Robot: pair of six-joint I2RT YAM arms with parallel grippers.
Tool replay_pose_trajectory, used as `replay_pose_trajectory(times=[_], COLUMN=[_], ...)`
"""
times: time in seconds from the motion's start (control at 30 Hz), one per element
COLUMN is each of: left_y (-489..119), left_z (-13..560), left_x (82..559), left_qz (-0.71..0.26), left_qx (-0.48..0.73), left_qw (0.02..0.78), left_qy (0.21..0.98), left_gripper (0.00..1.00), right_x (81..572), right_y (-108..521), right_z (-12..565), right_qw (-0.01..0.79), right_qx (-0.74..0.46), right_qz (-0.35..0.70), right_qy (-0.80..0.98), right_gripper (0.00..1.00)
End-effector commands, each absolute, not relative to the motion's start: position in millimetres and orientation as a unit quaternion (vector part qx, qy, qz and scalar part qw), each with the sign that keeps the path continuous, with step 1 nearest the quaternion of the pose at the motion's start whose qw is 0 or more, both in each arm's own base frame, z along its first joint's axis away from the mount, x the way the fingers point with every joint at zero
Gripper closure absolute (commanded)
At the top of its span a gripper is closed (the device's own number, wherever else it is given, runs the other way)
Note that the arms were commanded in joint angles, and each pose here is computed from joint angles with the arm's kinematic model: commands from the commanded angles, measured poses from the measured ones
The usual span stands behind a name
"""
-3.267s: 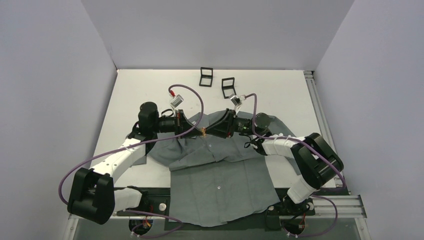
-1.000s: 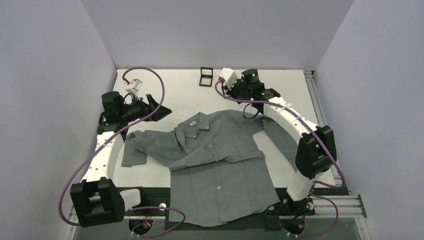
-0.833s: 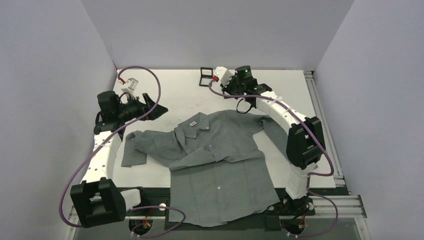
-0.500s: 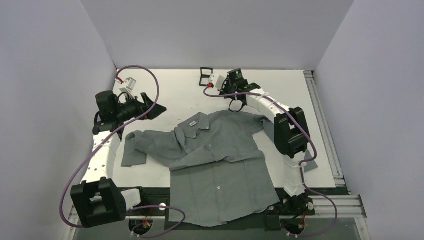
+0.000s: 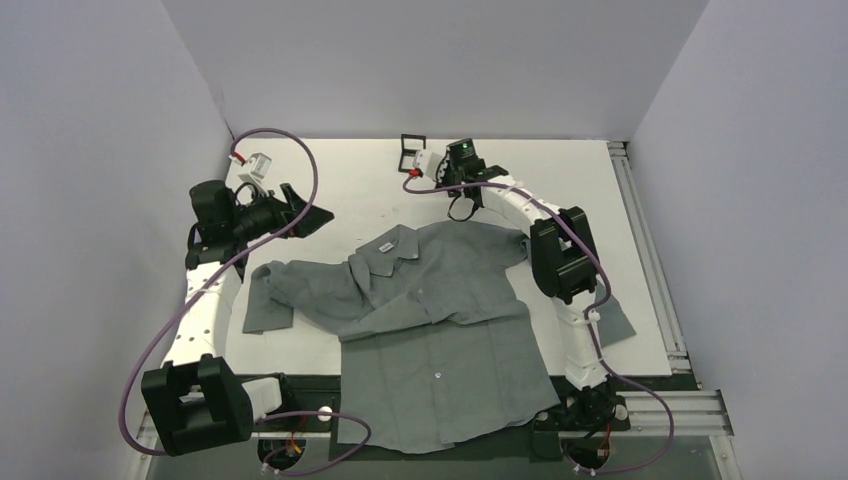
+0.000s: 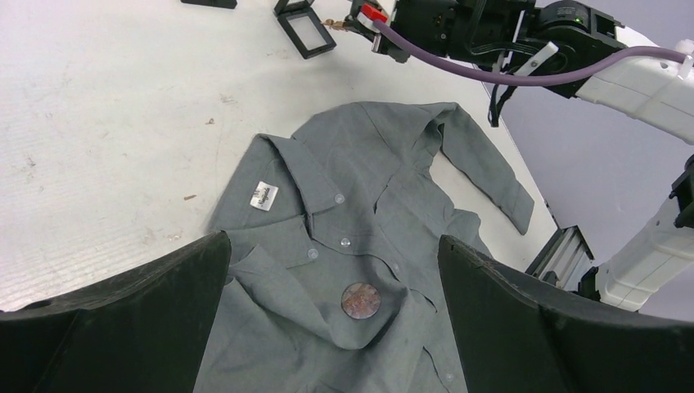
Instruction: Remove the brooch from the garment
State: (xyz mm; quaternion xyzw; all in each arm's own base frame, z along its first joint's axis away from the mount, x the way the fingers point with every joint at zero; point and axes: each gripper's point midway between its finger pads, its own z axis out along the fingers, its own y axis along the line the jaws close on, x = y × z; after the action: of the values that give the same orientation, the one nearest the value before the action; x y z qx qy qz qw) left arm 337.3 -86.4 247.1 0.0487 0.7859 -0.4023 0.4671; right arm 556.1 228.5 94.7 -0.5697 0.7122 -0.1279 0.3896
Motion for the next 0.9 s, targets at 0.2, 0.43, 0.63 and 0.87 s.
replay_pose_trajectory(times=[0.2,0.43,0.63,0.87], left_y=[-84,-83,-82,-81], left_z=[259,257,256,253], left_x=[340,342,342,345], left_qz=[-0.425,-0.433,-0.434,-0.437], left_qx=[0.056,0.051,0.051,0.047], left_qw=[0.478,0.473,0.473,0.469], left_qy=[0.767,0.765,0.765,0.766], left_gripper=[0.04,0.04,0.04,0.04], right_x=[591,601,607,610], right_y=[218,213,212,217], right_z=[103,95,94,93], right_qw=[0.404,0.403,0.410,0.415], right_qx=[-0.556,-0.554,-0.549,-0.551], right_qz=[-0.180,-0.191,-0.193,-0.186], right_qy=[0.704,0.703,0.702,0.700], right_gripper=[1.00,1.00,1.00,1.00])
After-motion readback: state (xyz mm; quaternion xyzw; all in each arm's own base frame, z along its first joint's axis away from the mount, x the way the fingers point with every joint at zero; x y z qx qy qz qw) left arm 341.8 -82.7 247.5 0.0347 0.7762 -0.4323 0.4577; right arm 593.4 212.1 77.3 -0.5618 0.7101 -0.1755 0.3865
